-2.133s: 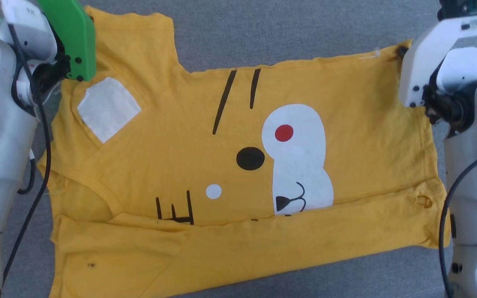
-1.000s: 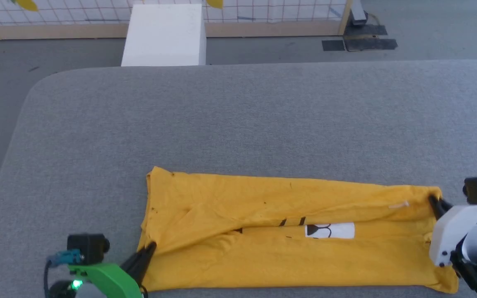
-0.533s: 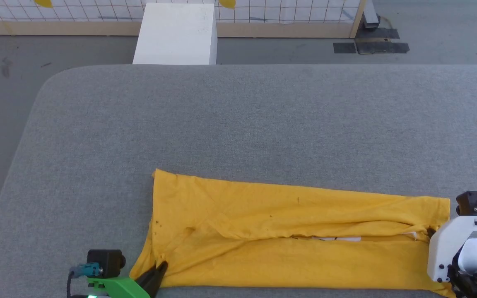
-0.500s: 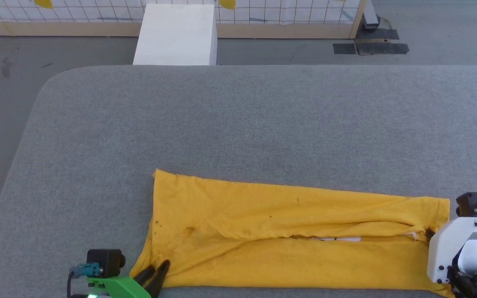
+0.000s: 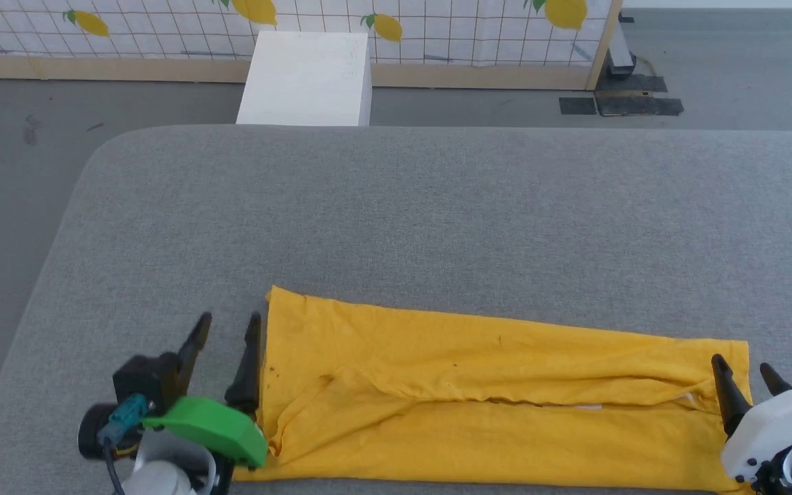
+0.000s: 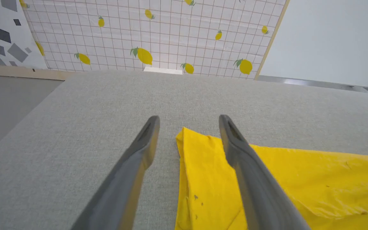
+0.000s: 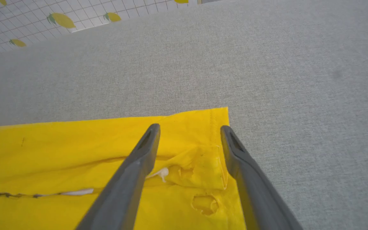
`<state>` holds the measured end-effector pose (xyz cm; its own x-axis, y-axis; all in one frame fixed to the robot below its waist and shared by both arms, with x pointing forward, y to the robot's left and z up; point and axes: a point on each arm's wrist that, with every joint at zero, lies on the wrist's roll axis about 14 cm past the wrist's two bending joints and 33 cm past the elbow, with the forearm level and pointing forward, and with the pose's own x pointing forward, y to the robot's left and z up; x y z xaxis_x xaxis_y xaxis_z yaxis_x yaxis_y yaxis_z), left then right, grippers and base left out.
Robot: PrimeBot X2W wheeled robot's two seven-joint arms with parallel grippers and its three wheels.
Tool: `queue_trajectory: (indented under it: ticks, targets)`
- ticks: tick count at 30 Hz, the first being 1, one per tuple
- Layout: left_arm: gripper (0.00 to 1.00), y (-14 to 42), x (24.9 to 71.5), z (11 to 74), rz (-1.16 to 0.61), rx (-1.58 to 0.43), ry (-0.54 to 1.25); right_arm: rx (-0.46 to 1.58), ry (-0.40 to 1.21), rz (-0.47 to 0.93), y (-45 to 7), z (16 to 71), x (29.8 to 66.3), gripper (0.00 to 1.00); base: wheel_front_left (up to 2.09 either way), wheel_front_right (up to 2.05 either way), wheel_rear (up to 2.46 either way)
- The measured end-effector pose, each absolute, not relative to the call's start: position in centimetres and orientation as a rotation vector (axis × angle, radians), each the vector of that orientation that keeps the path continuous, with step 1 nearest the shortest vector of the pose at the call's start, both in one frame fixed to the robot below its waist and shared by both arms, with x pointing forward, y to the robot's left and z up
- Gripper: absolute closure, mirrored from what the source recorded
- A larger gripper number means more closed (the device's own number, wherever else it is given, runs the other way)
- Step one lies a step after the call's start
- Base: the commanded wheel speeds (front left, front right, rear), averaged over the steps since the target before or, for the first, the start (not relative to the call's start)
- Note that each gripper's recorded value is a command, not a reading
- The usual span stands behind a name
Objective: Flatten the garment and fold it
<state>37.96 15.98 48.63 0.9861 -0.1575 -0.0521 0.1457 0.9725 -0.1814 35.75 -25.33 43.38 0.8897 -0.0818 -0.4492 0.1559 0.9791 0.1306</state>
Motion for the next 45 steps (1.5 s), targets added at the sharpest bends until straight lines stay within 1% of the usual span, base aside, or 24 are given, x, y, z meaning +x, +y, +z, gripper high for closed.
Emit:
queue_trajectory:
  ticks: [4, 8, 11, 16, 21, 25, 26, 27, 28, 29, 34, 37, 41, 45]
  targets:
    - [0.0, 16.5, 39.5, 51.2, -0.11, -0.139, -0.033, 0.192, 0.406, -0.165, -26.0, 43.8, 35.6, 0.0, 0.0, 0.0, 0.0]
    - [0.0, 16.9, 40.5, 53.5, -0.075, -0.135, -0.118, 0.211, 0.43, -0.208, -27.0, 43.0, 34.9, 0.0, 0.0, 0.0, 0.0]
    - [0.0, 17.2, 40.7, 53.6, -0.056, -0.143, -0.13, 0.246, 0.504, -0.242, -27.6, 41.4, 34.0, 0.0, 0.0, 0.0, 0.0]
    - [0.0, 17.5, 41.0, 53.3, -0.047, -0.145, -0.128, 0.291, 0.572, -0.277, -28.4, 40.3, 34.1, 0.0, 0.0, 0.0, 0.0]
    - [0.0, 17.3, 41.1, 52.9, -0.054, -0.143, -0.12, 0.333, 0.693, -0.265, -27.5, 38.3, 34.2, 0.0, 0.0, 0.0, 0.0]
    - [0.0, 17.3, 41.1, 52.5, -0.053, -0.151, -0.11, 0.307, 0.822, -0.235, -26.6, 36.9, 33.9, 0.0, 0.0, 0.0, 0.0]
    - [0.0, 17.3, 41.1, 52.5, -0.054, -0.153, -0.108, 0.305, 0.851, -0.226, -26.4, 36.7, 34.0, 0.16, 0.0, 0.0, 0.0]
    - [0.0, 17.3, 41.1, 52.4, -0.054, -0.155, -0.108, 0.302, 0.87, -0.22, -26.3, 36.6, 34.0, 0.66, 0.0, 0.0, 0.0]
    - [0.0, 17.3, 41.1, 52.3, -0.055, -0.158, -0.106, 0.294, 0.89, -0.211, -26.2, 36.6, 34.0, 0.87, 0.0, 0.0, 0.0]
    - [0.0, 17.3, 41.1, 52.2, -0.055, -0.16, -0.103, 0.288, 0.899, -0.206, -26.1, 36.6, 34.0, 1.0, 0.0, 0.0, 0.0]
    - [0.0, 17.3, 41.1, 51.7, -0.052, -0.155, -0.09, 0.277, 0.876, -0.211, -26.1, 36.9, 34.3, 1.0, 0.0, 0.0, 0.0]
    - [0.0, 17.3, 41.2, 51.6, -0.054, -0.151, -0.087, 0.254, 0.849, -0.248, -27.1, 37.1, 34.1, 1.0, 0.0, 0.0, 0.0]
    - [0.0, 17.2, 41.4, 51.6, -0.059, -0.153, -0.088, 0.208, 0.799, -0.339, -29.8, 37.8, 33.6, 1.0, 0.0, 0.0, 0.0]
    - [0.0, 17.0, 41.5, 51.6, -0.063, -0.161, -0.091, 0.119, 0.744, -0.474, -34.7, 38.9, 32.1, 1.0, 0.0, 0.0, 0.0]
